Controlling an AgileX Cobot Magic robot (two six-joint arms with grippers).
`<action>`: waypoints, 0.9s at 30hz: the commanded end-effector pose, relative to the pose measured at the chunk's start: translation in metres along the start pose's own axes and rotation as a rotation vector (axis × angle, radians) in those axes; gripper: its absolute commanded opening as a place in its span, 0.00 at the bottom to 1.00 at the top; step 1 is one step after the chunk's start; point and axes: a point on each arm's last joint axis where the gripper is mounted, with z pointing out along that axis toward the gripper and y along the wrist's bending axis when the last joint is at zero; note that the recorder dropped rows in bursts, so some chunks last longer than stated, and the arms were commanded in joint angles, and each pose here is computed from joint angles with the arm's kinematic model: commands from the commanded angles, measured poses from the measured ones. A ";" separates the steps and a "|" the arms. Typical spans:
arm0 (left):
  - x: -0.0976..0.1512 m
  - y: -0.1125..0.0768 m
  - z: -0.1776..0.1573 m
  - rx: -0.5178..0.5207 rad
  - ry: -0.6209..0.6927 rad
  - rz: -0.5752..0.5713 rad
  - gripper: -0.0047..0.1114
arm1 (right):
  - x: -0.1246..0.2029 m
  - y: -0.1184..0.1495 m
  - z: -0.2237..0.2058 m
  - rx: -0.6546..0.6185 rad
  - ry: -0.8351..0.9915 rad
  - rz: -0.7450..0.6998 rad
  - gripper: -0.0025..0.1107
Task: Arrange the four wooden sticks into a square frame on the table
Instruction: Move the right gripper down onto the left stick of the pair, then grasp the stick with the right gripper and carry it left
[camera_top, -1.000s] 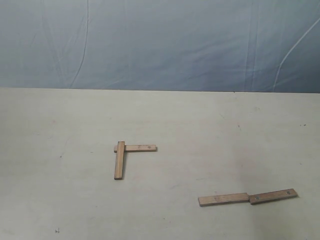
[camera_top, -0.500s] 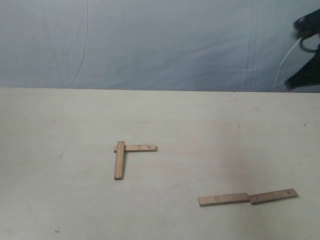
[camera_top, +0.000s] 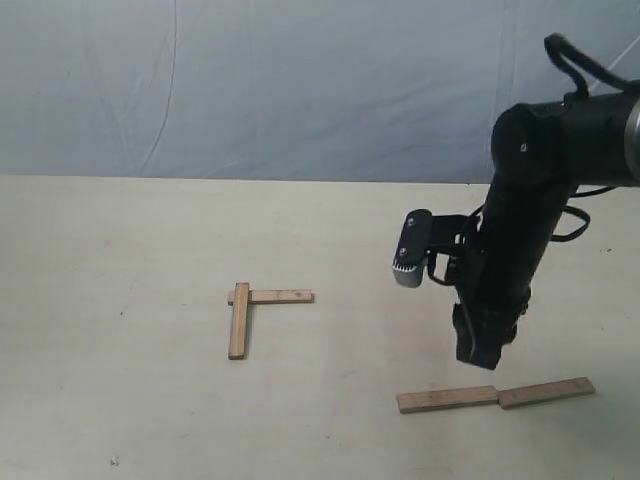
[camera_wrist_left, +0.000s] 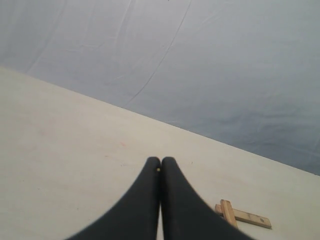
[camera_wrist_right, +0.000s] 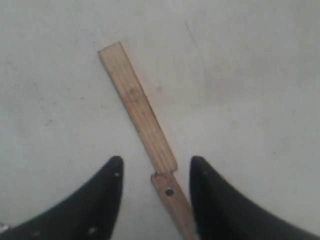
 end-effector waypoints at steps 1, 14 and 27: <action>0.001 0.000 0.000 0.001 -0.002 -0.005 0.04 | -0.002 0.005 0.022 0.027 0.007 -0.105 0.64; 0.001 0.000 0.000 0.000 0.000 -0.004 0.04 | -0.007 0.013 0.075 0.037 0.024 -0.222 0.61; 0.001 0.000 0.000 0.000 0.000 -0.008 0.04 | -0.027 0.020 0.074 0.051 -0.004 -0.098 0.02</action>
